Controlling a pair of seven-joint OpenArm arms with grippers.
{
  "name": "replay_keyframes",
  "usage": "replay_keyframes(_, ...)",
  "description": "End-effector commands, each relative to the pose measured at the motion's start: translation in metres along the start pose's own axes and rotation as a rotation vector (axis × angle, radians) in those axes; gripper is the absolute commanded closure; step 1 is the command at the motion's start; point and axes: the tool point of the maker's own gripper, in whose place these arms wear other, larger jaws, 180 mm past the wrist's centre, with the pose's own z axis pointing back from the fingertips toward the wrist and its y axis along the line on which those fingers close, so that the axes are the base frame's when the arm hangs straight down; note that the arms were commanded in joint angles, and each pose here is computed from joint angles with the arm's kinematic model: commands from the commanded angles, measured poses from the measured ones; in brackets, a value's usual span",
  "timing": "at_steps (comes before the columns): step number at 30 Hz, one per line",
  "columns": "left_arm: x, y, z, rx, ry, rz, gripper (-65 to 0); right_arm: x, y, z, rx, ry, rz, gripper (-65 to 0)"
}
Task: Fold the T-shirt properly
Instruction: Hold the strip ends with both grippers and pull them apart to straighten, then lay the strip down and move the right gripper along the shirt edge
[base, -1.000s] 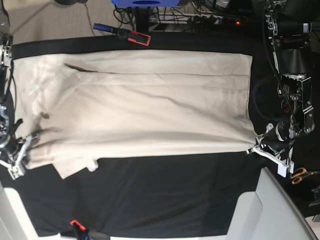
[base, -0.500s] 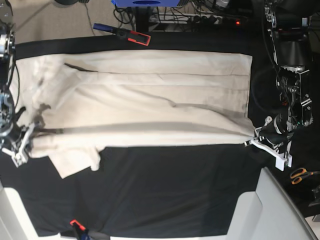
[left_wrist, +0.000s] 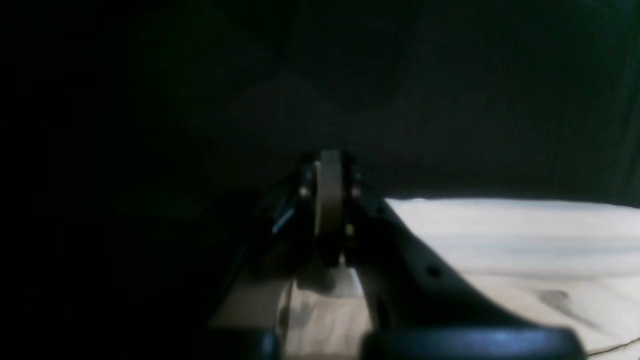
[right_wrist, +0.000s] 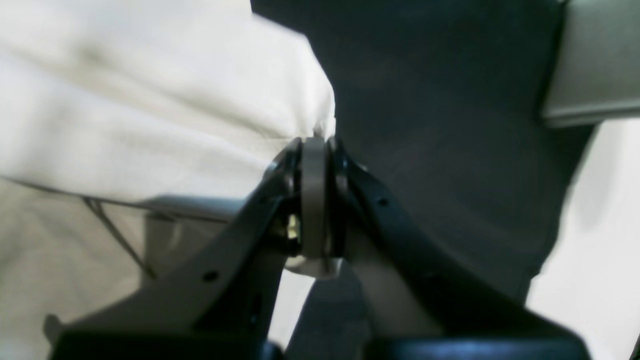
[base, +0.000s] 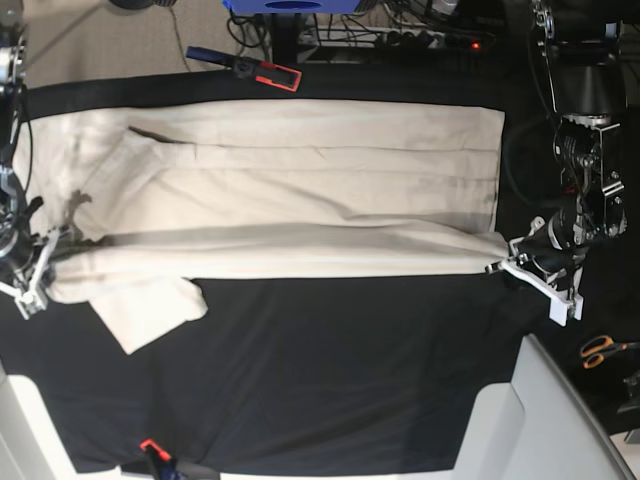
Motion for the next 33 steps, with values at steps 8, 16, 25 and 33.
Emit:
replay_keyframes(8,0.01,0.002,0.011,0.004,-0.042,-0.037,0.0,0.008,-0.017,0.021,-0.054,0.019,0.014,-0.2)
replay_keyframes(16,-0.012,-0.003,0.016,-0.005,-0.006,-0.066,0.0,-0.009,-0.004,0.036,-0.036,0.072,0.013,-0.2)
replay_keyframes(25,-0.04,-0.003,0.018,-0.009,0.064,-0.122,0.0,-0.04,0.011,0.042,-0.008,0.146,0.014,-0.2)
replay_keyframes(33,-0.057,0.001,0.02,-0.003,0.097,-0.12,0.0,-0.041,0.024,0.04,0.008,0.151,0.0,-0.2)
